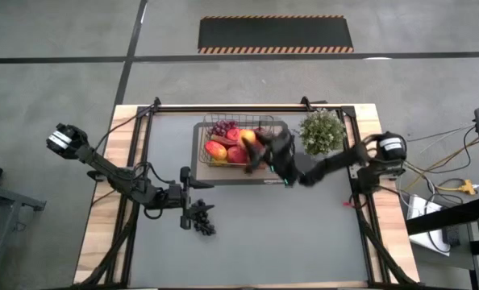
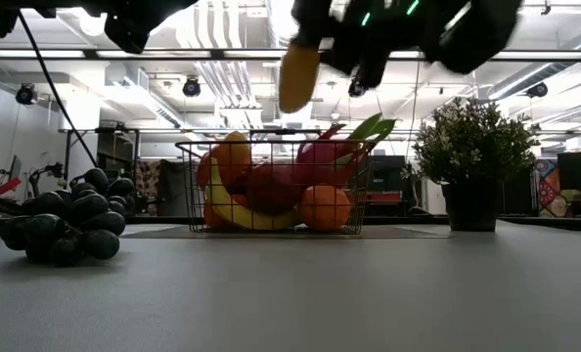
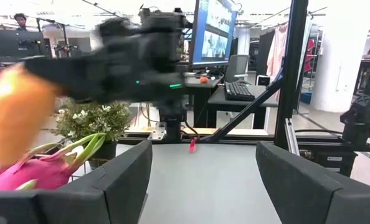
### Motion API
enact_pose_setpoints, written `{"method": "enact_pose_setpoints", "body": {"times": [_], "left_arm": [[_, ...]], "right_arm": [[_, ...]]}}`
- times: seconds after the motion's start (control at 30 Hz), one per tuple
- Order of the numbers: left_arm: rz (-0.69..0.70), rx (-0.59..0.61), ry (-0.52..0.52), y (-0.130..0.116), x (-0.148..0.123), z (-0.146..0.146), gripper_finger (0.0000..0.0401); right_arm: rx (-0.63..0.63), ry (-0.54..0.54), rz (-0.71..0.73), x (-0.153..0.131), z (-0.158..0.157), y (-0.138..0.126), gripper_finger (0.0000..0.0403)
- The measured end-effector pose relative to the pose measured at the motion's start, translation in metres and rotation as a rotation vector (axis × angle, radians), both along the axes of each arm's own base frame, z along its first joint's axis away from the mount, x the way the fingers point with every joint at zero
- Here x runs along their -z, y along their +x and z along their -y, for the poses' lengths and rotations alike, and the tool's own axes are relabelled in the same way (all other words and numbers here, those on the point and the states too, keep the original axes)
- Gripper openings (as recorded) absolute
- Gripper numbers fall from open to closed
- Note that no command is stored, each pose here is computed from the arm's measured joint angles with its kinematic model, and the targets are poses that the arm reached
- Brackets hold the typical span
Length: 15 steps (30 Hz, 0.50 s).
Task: Build produce basket
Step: Put the mango into the wire basket
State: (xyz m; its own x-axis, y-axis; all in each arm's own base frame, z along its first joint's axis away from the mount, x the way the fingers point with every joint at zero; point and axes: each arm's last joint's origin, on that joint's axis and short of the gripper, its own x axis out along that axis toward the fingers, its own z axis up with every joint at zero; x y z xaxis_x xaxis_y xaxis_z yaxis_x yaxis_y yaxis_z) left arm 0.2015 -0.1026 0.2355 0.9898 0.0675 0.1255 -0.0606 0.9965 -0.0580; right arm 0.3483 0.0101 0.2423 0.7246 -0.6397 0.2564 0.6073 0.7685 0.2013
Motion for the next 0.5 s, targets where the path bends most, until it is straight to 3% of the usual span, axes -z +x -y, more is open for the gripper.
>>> {"method": "enact_pose_setpoints", "body": {"times": [0.17, 0.5], "left_arm": [[0.000, 0.000, 0.003, 0.000, 0.000, 0.000, 0.0270], [0.000, -0.001, 0.004, 0.000, 0.000, 0.000, 0.0270]], "right_arm": [[0.074, 0.088, -0.019, 0.007, 0.055, 0.015, 0.0169], [0.223, 0.115, -0.214, 0.009, 0.087, 0.035, 0.0171]]}}
